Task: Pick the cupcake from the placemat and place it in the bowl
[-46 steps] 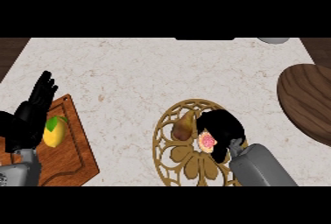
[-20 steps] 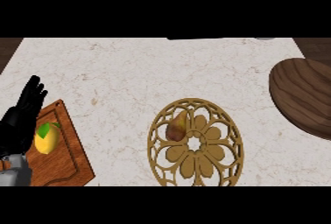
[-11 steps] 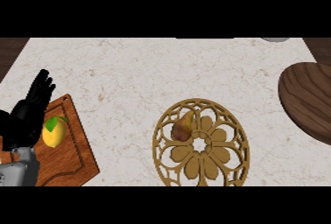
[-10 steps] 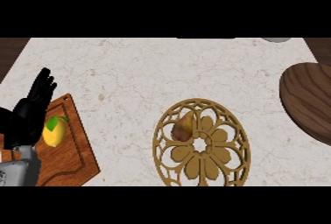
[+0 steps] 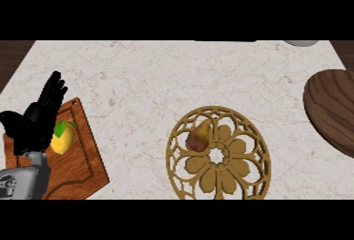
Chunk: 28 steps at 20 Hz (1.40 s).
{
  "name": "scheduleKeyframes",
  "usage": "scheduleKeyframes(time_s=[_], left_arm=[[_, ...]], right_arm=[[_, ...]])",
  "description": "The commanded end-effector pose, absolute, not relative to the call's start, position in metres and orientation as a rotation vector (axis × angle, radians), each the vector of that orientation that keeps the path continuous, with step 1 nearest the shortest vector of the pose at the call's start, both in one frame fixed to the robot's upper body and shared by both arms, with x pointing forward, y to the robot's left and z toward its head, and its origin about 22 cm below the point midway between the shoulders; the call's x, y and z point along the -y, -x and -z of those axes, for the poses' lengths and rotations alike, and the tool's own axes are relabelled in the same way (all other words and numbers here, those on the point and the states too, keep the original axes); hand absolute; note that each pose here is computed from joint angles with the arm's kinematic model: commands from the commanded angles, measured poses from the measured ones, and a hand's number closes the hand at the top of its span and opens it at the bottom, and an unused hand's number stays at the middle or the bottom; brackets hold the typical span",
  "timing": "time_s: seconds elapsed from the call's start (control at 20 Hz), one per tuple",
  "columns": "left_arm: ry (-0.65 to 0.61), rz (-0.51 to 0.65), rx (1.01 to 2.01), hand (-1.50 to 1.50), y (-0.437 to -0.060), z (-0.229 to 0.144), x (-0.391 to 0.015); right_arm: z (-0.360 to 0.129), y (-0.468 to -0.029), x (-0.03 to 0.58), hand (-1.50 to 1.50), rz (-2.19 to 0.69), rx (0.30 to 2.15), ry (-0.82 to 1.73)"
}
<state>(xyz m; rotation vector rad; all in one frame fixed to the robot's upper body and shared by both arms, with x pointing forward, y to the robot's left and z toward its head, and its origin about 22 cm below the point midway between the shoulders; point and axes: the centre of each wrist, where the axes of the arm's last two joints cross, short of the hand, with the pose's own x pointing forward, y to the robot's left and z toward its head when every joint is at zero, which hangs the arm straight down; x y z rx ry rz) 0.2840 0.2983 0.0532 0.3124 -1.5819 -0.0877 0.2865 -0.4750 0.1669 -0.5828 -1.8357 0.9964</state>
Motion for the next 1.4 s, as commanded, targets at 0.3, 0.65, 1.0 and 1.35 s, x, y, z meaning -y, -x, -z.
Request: scheduleKeyframes(time_s=[0.3, 0.65, 1.0, 1.35], left_arm=[[-0.285, 0.1, 1.607, 0.0, -0.292, -0.063, -0.296], [-0.274, 0.097, 1.608, 0.0, -0.289, -0.058, -0.299], [-0.297, 0.111, 1.588, 0.0, -0.288, -0.064, -0.302], [-0.293, 0.101, 1.593, 0.0, -0.284, -0.06, -0.301]], right_arm=[[-0.144, -0.321, 0.488, 1.5, -1.254, 1.541, 0.812], [-0.105, -0.335, 0.498, -1.5, -1.163, 1.439, 0.574], [-0.104, -0.344, 0.499, -1.5, -0.766, 1.66, 0.221], [-0.126, -0.329, 0.529, -1.5, -0.367, 1.754, 0.032]])
